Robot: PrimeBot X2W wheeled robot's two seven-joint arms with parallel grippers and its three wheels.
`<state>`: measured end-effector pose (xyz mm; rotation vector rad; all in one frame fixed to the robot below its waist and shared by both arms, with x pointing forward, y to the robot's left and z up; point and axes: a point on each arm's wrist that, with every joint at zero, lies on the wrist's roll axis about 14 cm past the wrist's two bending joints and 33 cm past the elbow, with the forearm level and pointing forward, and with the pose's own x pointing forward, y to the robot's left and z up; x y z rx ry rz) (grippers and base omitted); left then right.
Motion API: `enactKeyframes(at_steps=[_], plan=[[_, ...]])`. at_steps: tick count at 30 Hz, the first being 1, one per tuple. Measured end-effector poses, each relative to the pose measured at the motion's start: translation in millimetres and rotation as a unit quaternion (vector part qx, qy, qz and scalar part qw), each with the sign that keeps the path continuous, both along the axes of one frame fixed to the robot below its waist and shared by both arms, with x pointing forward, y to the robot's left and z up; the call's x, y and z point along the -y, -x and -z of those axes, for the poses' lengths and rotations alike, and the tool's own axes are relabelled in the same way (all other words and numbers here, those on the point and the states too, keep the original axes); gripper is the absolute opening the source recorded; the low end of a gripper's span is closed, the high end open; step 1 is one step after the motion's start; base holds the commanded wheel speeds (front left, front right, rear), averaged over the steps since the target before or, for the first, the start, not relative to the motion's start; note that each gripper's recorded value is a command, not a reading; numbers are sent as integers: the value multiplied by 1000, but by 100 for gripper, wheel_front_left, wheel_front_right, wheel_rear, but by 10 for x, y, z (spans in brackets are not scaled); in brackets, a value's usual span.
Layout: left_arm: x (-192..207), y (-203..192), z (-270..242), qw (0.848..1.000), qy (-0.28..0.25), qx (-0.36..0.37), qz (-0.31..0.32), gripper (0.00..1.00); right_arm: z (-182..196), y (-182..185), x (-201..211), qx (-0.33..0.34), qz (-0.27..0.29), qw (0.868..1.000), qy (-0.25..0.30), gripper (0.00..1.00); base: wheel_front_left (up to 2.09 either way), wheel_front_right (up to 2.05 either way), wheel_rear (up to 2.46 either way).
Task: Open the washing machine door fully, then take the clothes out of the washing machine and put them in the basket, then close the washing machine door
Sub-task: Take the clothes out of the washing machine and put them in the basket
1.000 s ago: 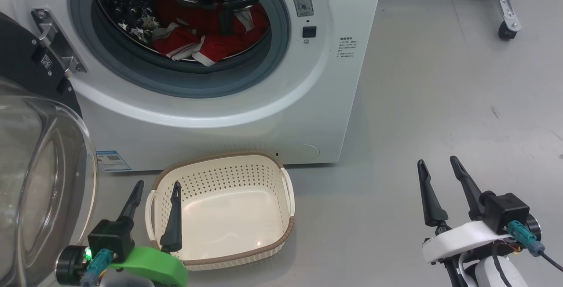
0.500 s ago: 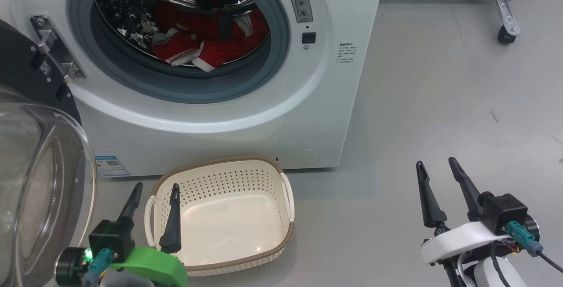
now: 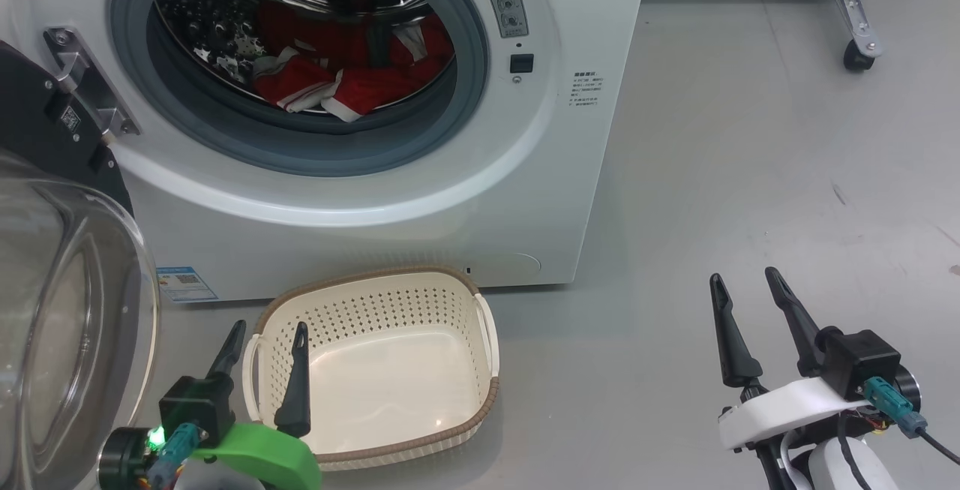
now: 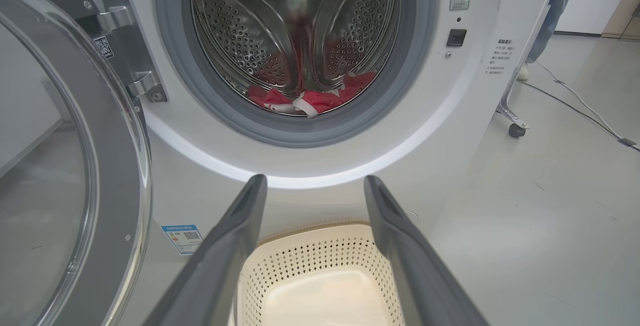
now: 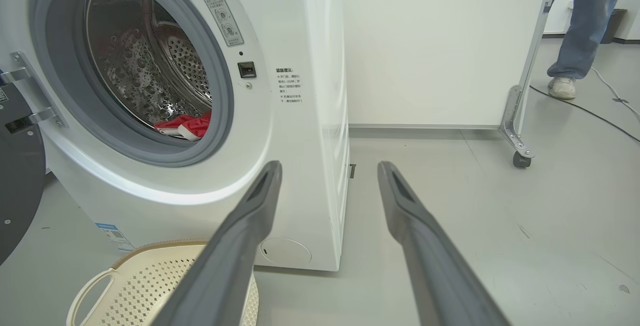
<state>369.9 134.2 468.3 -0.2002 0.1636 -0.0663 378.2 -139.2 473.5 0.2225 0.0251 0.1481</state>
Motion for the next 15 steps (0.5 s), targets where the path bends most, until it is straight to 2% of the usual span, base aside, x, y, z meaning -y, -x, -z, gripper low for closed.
enactKeyframes(at_steps=[5, 15], plan=[[87, -27, 82, 1000, 2, -15, 13, 100, 25, -34, 12, -3, 2, 1000, -1, 100, 0, 0, 0], [277, -337, 207, 998, 21, -33, 45, 100, 188, -154, -27, -22, -5, 1000, 2, 100, 0, 0, 0]])
